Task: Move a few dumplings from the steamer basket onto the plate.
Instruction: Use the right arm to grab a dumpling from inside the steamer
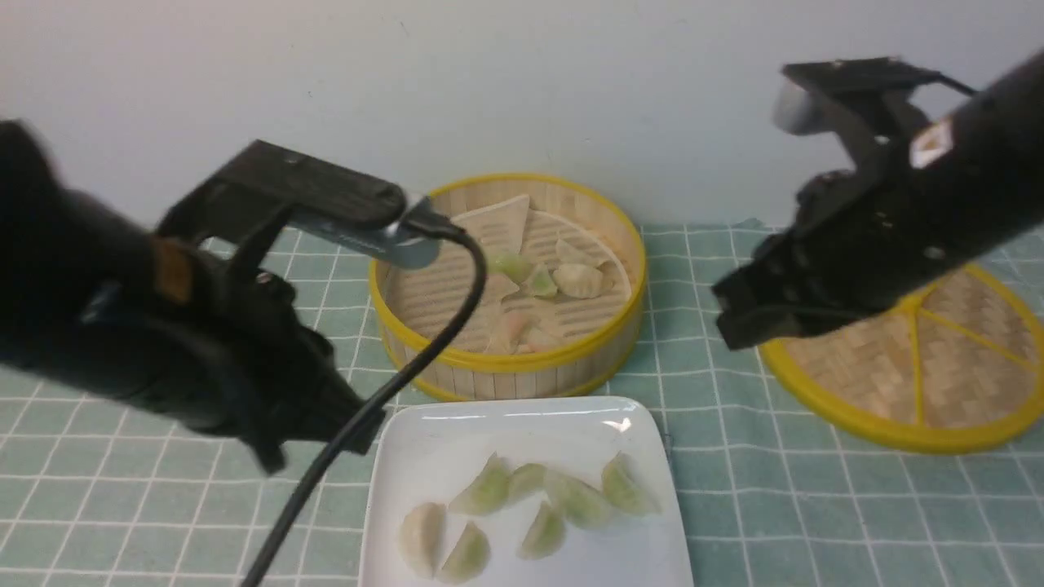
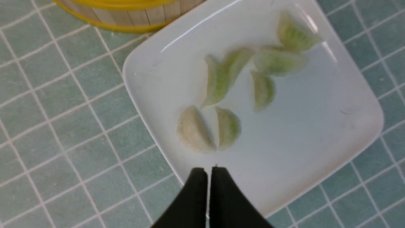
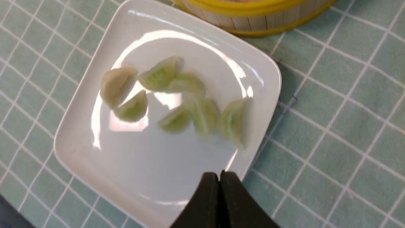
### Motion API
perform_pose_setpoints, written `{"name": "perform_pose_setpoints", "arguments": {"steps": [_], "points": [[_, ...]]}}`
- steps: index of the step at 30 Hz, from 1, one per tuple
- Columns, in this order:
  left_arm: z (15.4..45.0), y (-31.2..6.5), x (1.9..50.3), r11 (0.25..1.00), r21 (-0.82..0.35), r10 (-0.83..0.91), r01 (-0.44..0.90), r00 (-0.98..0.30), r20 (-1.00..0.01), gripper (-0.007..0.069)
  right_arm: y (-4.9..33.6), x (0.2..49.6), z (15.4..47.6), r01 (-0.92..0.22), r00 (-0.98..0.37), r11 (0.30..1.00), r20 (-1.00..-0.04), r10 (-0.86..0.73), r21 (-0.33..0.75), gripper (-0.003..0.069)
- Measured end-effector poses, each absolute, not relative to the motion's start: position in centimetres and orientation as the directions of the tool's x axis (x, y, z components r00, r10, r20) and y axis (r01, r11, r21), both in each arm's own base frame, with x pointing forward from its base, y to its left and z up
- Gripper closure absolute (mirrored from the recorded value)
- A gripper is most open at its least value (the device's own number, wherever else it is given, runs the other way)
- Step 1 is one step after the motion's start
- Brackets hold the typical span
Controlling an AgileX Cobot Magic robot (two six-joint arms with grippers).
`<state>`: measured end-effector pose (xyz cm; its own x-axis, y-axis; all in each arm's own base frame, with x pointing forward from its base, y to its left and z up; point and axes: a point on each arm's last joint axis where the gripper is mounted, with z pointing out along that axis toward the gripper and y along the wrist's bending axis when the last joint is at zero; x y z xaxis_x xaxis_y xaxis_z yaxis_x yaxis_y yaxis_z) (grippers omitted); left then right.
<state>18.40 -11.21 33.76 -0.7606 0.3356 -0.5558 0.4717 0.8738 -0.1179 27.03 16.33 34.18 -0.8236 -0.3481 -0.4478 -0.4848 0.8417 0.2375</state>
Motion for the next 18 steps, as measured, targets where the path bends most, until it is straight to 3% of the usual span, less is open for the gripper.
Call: {"name": "perform_pose_setpoints", "arguments": {"steps": [6,11,12,18], "points": [[34.1,-7.8,12.3,0.878,-0.152,0.241,0.454,-0.695,-0.677,0.0631,22.1,32.8,31.3,-0.454,-0.849,0.864,-0.401,-0.345,0.217,0.0617],[33.9,-5.6,9.0,0.89,-0.149,0.185,0.431,-0.64,-0.746,0.0631,26.4,37.1,28.4,-0.477,-0.844,0.856,-0.377,-0.382,0.2,0.0481],[33.9,-5.0,8.4,0.899,-0.14,0.176,0.416,-0.634,-0.753,0.0631,27.6,38.4,27.3,-0.477,-0.844,0.855,-0.376,-0.382,0.203,0.0426],[33.4,-3.6,7.5,0.936,-0.075,0.189,0.344,-0.673,-0.715,0.0631,30.2,42.0,23.4,-0.456,-0.849,0.866,-0.39,-0.356,0.203,0.0199]]}}
